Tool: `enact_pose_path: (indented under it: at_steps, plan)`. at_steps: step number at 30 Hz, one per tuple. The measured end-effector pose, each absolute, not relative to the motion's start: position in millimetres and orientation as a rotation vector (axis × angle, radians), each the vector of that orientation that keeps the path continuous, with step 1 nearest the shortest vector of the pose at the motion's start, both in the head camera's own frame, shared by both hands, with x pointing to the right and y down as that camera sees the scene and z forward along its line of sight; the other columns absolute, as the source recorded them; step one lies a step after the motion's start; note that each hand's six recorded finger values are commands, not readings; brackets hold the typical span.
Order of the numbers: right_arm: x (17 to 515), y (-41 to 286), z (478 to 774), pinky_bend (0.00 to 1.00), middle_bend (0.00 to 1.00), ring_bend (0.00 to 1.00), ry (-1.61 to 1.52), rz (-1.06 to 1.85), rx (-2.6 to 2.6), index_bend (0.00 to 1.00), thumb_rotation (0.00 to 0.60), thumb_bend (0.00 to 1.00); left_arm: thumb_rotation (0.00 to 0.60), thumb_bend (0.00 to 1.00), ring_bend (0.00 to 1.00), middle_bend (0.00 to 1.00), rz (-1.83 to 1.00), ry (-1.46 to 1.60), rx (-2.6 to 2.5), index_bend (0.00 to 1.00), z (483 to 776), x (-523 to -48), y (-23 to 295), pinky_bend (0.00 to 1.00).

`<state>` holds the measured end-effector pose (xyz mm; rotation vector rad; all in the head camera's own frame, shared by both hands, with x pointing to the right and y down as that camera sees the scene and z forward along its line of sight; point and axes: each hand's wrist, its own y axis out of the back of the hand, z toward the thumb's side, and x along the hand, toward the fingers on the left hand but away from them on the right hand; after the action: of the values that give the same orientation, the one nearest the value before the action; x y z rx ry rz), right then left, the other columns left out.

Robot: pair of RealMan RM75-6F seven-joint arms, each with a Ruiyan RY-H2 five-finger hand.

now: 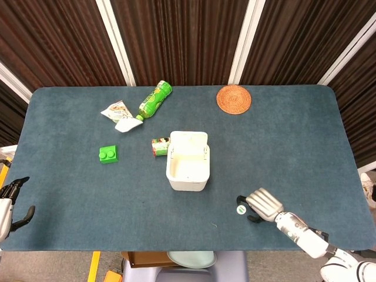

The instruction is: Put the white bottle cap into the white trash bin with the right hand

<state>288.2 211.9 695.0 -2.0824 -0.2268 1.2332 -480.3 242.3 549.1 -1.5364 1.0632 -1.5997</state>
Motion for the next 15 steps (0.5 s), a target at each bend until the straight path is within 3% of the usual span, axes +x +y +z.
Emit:
enact_pose_path:
  at_steps: [15]
  plan:
    - [280.3,212.1,707.3,1.00,0.80,0.87,-0.214,1.240,-2.092,0.51,0.600,0.37,0.600,0.37,0.25,0.20,-1.595,1.070,-1.537,0.17,547.4,-480.8,242.1,0.45]
